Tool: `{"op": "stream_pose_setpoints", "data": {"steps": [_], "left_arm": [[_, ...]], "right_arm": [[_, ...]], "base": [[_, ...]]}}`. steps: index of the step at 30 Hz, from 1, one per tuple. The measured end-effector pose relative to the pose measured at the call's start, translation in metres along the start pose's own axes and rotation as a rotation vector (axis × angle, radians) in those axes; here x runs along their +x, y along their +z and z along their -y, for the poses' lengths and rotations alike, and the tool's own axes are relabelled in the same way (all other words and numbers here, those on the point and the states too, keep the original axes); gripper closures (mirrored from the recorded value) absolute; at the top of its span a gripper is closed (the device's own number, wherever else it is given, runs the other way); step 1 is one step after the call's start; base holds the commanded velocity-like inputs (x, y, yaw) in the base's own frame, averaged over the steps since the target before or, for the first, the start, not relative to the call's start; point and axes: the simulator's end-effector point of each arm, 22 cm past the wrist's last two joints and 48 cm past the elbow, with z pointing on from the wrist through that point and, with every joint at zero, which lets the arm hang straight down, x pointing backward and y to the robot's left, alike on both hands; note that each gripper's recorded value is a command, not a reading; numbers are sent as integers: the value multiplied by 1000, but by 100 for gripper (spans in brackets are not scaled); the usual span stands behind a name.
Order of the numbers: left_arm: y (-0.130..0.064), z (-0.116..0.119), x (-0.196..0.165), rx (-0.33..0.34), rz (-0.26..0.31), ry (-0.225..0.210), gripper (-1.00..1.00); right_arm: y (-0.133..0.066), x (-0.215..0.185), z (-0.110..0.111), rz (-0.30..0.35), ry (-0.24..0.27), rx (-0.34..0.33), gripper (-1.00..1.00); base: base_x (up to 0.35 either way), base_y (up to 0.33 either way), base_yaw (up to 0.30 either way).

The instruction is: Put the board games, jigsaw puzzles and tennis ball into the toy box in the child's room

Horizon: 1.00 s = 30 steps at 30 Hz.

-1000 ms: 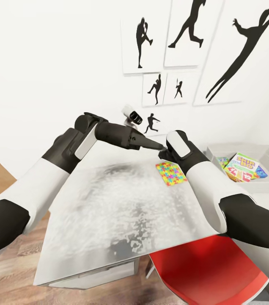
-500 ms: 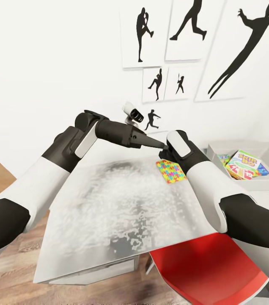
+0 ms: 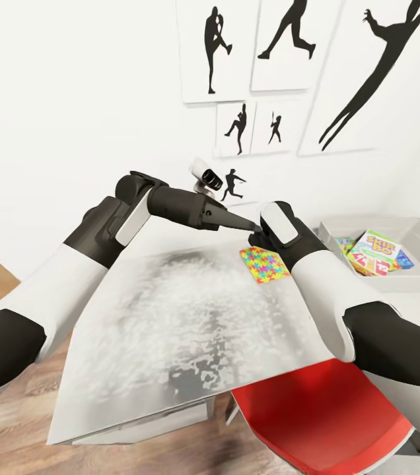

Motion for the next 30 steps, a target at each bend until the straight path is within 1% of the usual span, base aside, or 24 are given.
{"op": "stream_pose_setpoints", "data": {"steps": [4, 7, 11, 16, 30], "left_arm": [[-1, -1, 1, 0, 1, -2, -100], [-1, -2, 1, 0, 2, -3, -100], [-1, -3, 1, -1, 2, -4, -100], [-2, -3, 1, -1, 2, -4, -100], [-2, -3, 1, -3, 2, -5, -100]], "right_arm": [[2, 1, 0, -2, 0, 1, -100], [2, 1, 0, -2, 1, 0, -100], [2, 1, -1, -1, 1, -2, -100], [2, 1, -1, -1, 1, -2, -100], [2, 1, -1, -2, -1, -1, -100]], "base": [[0, 73, -205], [0, 24, -73], [0, 8, -17], [0, 110, -3], [0, 16, 0]]}}
